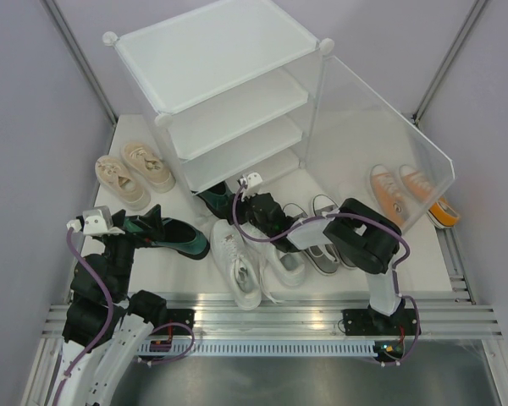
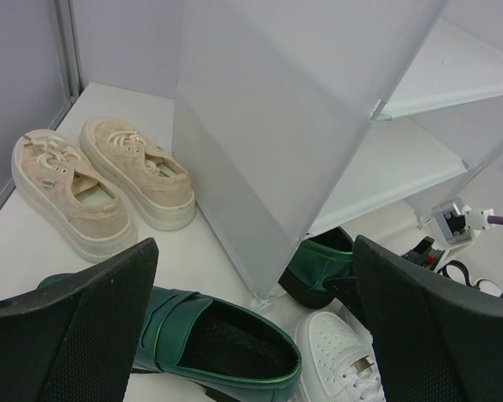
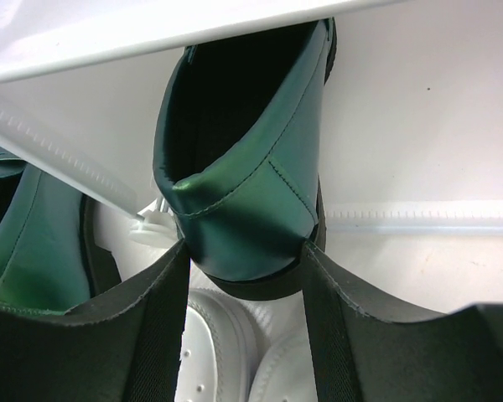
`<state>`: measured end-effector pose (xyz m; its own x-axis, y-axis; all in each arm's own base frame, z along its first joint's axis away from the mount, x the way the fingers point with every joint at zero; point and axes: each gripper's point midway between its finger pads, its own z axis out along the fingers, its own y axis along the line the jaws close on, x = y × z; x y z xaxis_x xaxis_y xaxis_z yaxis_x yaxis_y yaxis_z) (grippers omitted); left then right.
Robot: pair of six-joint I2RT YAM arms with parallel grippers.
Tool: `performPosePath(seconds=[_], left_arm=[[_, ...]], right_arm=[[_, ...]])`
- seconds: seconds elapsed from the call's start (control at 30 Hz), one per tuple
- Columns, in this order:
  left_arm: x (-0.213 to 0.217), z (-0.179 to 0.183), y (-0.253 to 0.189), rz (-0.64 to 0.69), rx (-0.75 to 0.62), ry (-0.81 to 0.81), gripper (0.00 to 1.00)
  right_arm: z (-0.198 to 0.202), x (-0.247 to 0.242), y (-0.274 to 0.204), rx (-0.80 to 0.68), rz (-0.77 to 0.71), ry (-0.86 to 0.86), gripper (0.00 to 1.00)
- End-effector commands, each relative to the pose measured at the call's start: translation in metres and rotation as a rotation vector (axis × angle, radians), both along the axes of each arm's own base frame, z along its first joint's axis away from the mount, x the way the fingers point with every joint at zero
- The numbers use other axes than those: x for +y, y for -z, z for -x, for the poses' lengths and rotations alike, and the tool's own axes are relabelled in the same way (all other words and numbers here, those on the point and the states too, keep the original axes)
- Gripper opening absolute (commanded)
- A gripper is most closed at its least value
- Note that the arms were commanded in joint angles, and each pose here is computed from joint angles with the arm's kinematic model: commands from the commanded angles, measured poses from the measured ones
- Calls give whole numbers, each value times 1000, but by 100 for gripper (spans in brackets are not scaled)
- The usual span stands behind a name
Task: Place and organize the shoes in the shoe cabinet
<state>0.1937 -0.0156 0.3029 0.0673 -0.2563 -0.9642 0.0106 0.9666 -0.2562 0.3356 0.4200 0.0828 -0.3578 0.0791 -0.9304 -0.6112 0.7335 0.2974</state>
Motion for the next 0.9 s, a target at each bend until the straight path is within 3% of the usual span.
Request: performPosePath(seconds=[0.0,0.47,0.6,0.7,0.87], left_arm=[[-5,-1,-5,8,-17,25,100],[-8,-2,-4,5,-9,37,100],[-8,-3,-3,3,-3,39,100],[-9,-4,-2,2,1,42,100],[-11,-6,-1,-1,8,48,100]], right_arm=[[6,31,-23,-35,-58,-95,33],[10,49,-30,-43,-84,-159,30],[12,53,-25,-43,-62,-165,50],[7,53,-24,-46,-59,-142,42],[-1,56,-23,-50,-58,-118,39]])
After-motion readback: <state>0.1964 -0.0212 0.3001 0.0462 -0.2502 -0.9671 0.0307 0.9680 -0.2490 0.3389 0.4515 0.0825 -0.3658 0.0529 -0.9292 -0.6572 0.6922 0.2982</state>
